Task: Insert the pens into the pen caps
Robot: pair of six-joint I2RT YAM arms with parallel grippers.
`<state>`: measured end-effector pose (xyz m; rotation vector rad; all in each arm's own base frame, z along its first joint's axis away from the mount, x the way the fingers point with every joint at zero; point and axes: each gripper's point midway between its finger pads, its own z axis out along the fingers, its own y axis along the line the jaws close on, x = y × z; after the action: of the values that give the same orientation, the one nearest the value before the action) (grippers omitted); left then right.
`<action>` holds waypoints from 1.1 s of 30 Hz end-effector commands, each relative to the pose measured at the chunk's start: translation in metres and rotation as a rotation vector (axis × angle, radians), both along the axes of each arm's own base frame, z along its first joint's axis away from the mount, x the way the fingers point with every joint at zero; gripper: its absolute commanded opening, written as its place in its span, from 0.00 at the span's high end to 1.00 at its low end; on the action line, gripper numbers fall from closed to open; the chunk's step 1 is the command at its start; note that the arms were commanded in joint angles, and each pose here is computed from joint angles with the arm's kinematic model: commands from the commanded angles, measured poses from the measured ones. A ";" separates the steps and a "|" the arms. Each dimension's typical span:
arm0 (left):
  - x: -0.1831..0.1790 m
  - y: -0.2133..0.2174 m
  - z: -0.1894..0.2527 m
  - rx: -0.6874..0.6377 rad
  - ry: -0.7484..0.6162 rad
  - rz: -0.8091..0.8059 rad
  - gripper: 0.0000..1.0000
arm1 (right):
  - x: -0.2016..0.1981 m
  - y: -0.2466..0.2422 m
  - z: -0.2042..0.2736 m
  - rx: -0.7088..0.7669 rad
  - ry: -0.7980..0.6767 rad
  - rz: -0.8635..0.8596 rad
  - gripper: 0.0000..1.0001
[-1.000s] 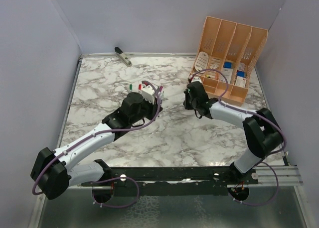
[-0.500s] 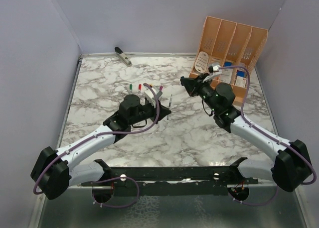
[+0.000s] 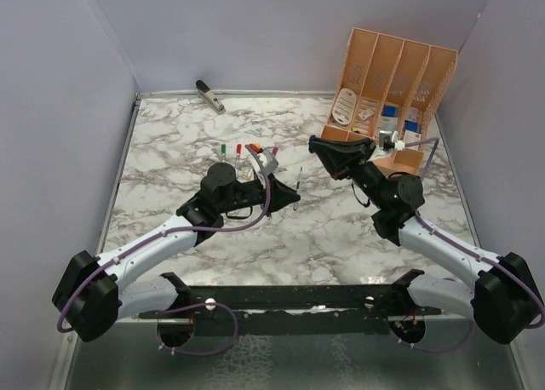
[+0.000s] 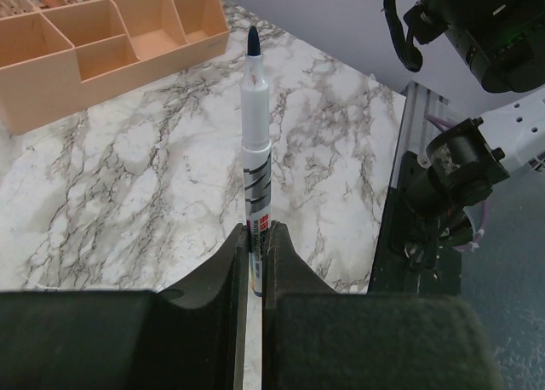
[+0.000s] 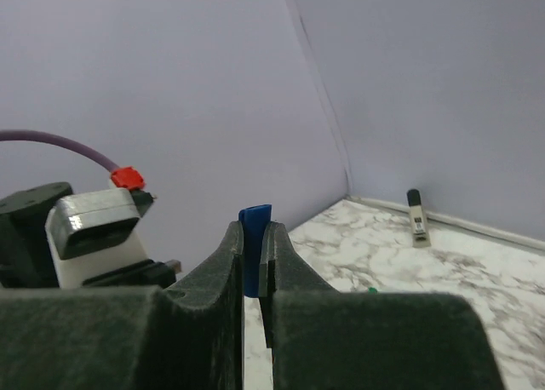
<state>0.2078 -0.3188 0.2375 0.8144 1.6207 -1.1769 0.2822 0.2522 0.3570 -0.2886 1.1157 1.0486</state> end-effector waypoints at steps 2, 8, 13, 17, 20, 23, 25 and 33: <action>-0.008 -0.004 0.016 -0.054 -0.032 -0.053 1.00 | -0.033 0.000 0.041 0.088 -0.135 0.120 0.99; -0.006 -0.004 0.022 -0.068 -0.042 -0.044 1.00 | -0.041 0.002 0.039 0.095 -0.127 0.159 0.98; -0.006 -0.007 0.024 -0.076 -0.031 -0.053 1.00 | -0.052 0.007 0.031 0.071 -0.151 0.219 0.98; -0.007 -0.010 0.027 -0.089 -0.029 -0.068 1.00 | -0.055 0.011 0.027 0.059 -0.159 0.246 0.98; -0.007 -0.010 0.030 -0.096 -0.033 -0.070 1.00 | -0.055 0.013 0.024 0.056 -0.159 0.257 0.98; -0.008 -0.010 0.030 -0.098 -0.032 -0.072 1.00 | -0.053 0.015 0.021 0.053 -0.155 0.263 0.98; -0.009 -0.010 0.031 -0.099 -0.030 -0.075 1.00 | -0.052 0.016 0.018 0.048 -0.151 0.265 0.98; -0.010 -0.009 0.034 -0.109 -0.038 -0.080 1.00 | -0.050 0.017 0.011 0.036 -0.146 0.260 0.98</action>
<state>0.2022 -0.3253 0.2506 0.8099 1.5729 -1.2548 0.2383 0.2704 0.3680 -0.4560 0.9740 1.2560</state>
